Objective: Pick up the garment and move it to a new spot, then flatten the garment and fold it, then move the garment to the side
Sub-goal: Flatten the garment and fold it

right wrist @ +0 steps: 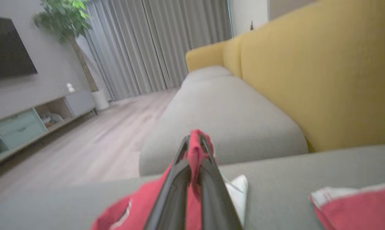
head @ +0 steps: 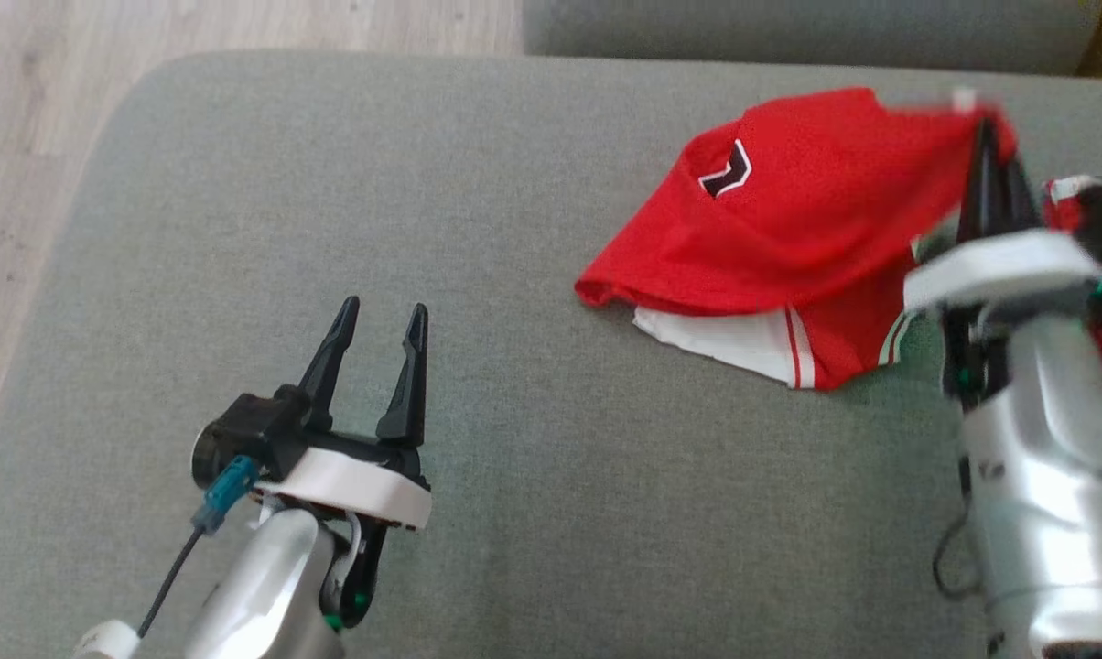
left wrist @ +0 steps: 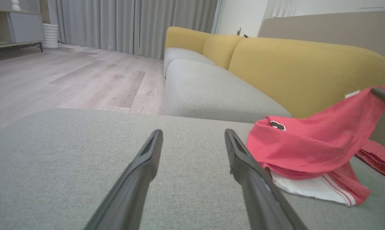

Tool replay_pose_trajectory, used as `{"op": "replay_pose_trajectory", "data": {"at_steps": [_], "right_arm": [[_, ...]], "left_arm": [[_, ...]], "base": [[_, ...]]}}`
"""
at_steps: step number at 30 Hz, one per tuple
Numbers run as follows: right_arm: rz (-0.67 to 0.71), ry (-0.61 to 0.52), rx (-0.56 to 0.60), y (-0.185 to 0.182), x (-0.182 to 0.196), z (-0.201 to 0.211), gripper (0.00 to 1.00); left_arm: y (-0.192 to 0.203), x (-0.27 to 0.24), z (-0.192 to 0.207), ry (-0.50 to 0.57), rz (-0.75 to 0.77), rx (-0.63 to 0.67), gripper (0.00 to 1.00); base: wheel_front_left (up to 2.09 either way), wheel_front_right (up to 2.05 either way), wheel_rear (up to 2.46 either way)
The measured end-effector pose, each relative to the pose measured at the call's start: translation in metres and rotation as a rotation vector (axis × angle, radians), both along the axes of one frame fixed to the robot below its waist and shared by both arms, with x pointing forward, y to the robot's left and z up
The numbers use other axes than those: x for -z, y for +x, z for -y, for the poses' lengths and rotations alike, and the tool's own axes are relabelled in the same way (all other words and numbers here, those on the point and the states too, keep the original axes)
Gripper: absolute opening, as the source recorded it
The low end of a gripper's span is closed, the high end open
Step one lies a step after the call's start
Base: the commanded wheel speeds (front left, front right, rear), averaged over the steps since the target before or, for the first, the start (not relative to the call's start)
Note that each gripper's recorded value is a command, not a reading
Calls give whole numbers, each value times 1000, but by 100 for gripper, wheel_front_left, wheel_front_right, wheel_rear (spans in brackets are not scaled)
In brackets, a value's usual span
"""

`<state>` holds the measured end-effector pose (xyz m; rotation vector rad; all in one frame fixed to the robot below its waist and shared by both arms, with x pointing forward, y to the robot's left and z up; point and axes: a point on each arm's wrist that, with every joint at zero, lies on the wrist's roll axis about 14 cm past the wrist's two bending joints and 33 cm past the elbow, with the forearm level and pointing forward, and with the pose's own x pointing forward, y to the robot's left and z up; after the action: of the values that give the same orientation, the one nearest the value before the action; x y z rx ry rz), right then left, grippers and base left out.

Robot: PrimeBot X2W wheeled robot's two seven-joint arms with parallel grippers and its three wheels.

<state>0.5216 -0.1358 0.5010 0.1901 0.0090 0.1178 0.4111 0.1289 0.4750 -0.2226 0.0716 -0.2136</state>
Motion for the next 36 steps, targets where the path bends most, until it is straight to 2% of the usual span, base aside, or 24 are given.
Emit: {"op": "replay_pose_trajectory", "data": {"at_steps": [4, 11, 13, 19, 24, 27, 30, 32, 36], "right_arm": [[198, 12, -76, 15, -85, -29, 0], [416, 19, -278, 33, -228, -110, 0], [462, 55, -346, 32, -263, -137, 0], [599, 173, -463, 17, -348, -192, 0], [655, 284, -441, 9, -396, -187, 0], [607, 274, -400, 20, -382, -175, 0], [479, 255, -341, 42, -330, -157, 0], [362, 236, -296, 54, -277, -142, 0], [61, 157, -197, 60, -139, -97, 0]], "left_arm": [[-5, -11, -4, -3, 28, -16, 100], [-25, -11, -15, -23, 26, -67, 100], [-31, -11, -23, -26, 24, -97, 100], [-49, -16, -47, -35, 37, -180, 100], [-63, -14, -65, -38, 37, -240, 100], [-61, -12, -64, -33, 31, -237, 100], [-54, -12, -53, -29, 33, -196, 100], [-49, -11, -45, -27, 31, -171, 100], [-40, -8, -31, -23, 23, -125, 100]], "base": [[0, 0, 0], [0, 0, 0], [0, 0, 0], [0, 0, 0], [0, 0, 0], [0, 0, 0], [0, 0, 0], [0, 0, 0], [0, 0, 0]]}}
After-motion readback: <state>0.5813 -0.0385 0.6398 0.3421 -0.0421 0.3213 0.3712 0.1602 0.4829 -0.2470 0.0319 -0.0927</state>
